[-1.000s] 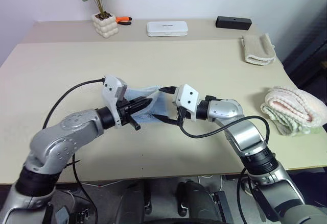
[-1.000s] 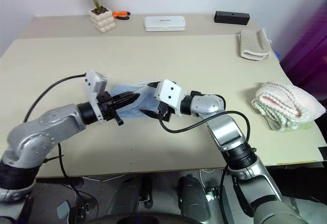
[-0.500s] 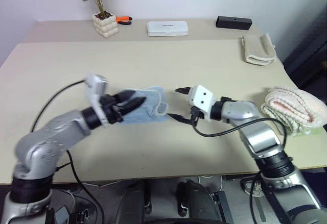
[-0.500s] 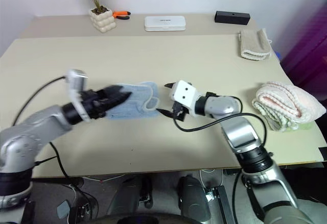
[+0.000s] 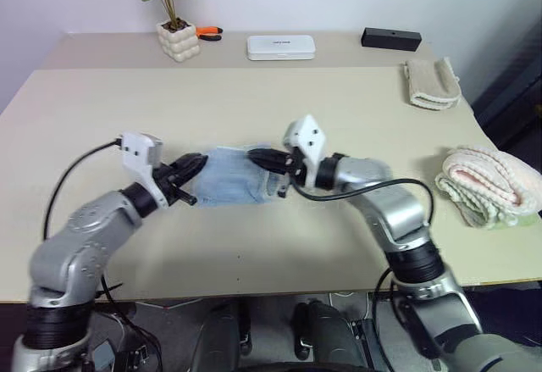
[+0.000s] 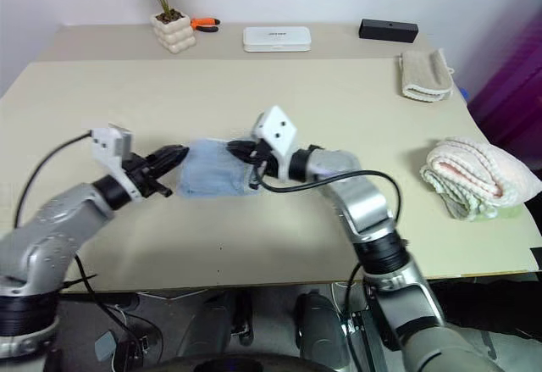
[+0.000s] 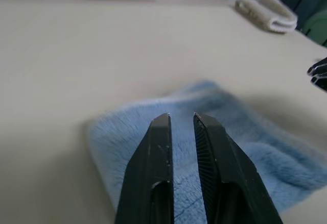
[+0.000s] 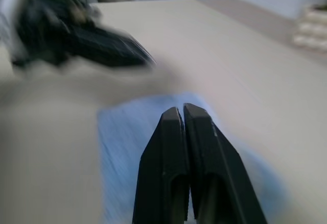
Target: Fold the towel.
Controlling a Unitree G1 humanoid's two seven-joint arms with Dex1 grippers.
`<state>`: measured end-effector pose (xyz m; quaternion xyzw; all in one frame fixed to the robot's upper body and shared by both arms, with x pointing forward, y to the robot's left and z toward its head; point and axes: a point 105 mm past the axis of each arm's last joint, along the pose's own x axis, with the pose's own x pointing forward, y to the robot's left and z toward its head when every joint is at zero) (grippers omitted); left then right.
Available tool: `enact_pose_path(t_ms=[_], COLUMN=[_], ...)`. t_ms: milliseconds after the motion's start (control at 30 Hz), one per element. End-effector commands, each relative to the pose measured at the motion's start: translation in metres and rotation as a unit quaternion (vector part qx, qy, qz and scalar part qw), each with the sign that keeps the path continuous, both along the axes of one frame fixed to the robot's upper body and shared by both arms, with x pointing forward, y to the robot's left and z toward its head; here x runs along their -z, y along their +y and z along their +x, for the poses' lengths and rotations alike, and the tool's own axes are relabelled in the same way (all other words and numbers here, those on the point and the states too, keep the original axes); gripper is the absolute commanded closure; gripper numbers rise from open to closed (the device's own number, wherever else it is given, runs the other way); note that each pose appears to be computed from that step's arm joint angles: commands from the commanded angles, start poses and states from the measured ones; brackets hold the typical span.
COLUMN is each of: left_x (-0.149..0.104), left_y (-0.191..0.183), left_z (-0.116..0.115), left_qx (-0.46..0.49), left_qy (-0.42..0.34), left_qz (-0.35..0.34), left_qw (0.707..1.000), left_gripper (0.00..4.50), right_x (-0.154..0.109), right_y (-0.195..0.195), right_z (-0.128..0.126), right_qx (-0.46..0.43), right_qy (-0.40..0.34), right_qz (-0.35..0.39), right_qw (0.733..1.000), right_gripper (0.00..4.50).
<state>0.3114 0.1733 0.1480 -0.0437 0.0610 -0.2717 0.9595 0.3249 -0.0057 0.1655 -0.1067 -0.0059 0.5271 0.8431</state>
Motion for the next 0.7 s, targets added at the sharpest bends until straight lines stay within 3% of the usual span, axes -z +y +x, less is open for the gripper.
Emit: enact_pose_path(t_ms=[33,100,167,300,433,500,633,700], left_x=[0.022,0.039,0.049,0.045,0.016,0.008,0.001,0.001], left_y=[-0.003,0.000,0.005,0.009,0.025,0.033,0.045,0.042], left_z=[0.001,0.000,-0.002,-0.010,-0.016,-0.021,-0.054,-0.065], left_qx=[0.003,-0.002,-0.008,-0.010,-0.047,-0.058,-0.024,0.006], left_qy=[0.008,0.020,0.027,0.000,-0.050,-0.064,-0.095,-0.096], left_qz=[0.042,0.070,0.075,0.066,0.009,0.009,0.093,0.116], left_qw=[0.999,0.997,0.997,0.998,0.998,0.996,0.991,0.989], left_gripper=[3.83,3.83,3.83,3.83,3.83,3.83,3.83,3.83], right_x=[0.035,0.063,0.074,0.064,0.037,0.026,0.019,0.028], right_y=[0.004,-0.002,-0.009,-0.018,-0.027,-0.033,-0.051,-0.049], right_z=[0.011,0.018,0.022,0.022,0.014,0.012,0.011,0.010], right_qx=[0.037,0.070,0.091,0.100,0.076,0.079,0.115,0.124], right_qy=[0.025,0.041,0.046,0.047,0.067,0.081,0.178,0.238], right_qz=[-0.054,-0.100,-0.118,-0.093,-0.039,-0.016,0.042,0.058], right_qw=[0.998,0.992,0.988,0.990,0.994,0.993,0.976,0.962], right_gripper=[4.41,4.41,4.41,4.41,3.17,2.13,0.04,0.01])
